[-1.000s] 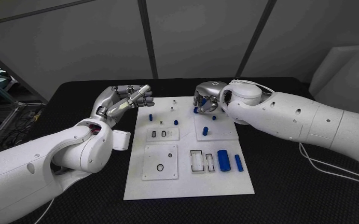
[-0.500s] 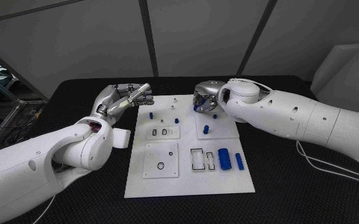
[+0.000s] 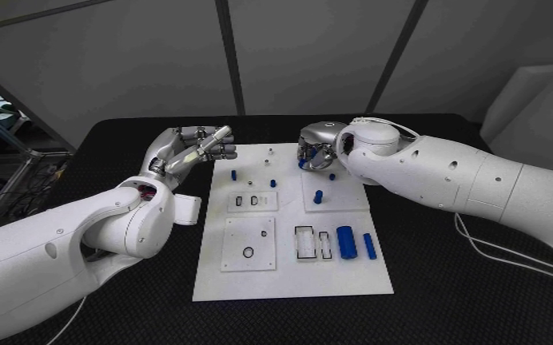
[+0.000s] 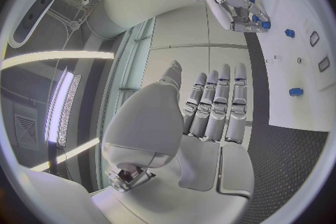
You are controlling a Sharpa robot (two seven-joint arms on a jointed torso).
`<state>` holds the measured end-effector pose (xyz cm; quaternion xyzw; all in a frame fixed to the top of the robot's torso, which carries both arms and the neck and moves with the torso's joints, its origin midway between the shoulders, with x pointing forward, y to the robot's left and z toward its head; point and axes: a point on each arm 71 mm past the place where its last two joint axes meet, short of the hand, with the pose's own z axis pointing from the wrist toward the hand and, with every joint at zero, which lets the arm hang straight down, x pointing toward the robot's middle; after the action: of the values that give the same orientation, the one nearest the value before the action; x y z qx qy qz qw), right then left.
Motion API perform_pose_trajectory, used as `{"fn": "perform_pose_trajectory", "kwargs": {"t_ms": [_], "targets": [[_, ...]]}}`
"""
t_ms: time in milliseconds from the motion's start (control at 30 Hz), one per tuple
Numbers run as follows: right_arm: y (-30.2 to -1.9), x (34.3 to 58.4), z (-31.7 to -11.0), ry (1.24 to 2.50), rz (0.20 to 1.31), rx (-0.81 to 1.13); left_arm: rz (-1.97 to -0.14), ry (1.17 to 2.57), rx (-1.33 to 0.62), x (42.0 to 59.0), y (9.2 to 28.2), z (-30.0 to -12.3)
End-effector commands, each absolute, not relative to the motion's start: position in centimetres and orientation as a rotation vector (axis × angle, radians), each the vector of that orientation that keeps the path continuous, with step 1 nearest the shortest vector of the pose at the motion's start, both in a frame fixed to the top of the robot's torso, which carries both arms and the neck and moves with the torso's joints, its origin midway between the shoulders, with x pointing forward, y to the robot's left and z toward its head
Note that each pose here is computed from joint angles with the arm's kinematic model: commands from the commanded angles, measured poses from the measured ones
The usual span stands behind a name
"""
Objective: Assemble the parts on the task board
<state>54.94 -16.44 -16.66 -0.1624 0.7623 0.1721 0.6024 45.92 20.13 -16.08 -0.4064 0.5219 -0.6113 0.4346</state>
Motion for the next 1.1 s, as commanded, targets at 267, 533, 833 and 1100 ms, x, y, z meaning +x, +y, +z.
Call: {"fn": "perform_pose_trajectory", "kwargs": {"t_ms": [267, 533, 833, 1100], "targets": [[-15.8, 54.3, -15.6, 1.656, 0.498, -0.352, -1.528, 1.301, -1.002, 46.0, 20.3, -16.0], [-15.6, 54.1, -14.7, 1.563, 0.537, -0.287, -1.520, 1.300, -1.004, 46.1, 20.6, -16.1], [-13.6, 55.1, -14.6, 1.496, 0.520, -0.261, -1.522, 1.303, -1.005, 46.2, 20.5, -16.1], [-11.7, 56.0, -14.9, 1.493, 0.512, -0.259, -1.523, 1.305, -1.005, 46.2, 20.4, -16.1]]}}
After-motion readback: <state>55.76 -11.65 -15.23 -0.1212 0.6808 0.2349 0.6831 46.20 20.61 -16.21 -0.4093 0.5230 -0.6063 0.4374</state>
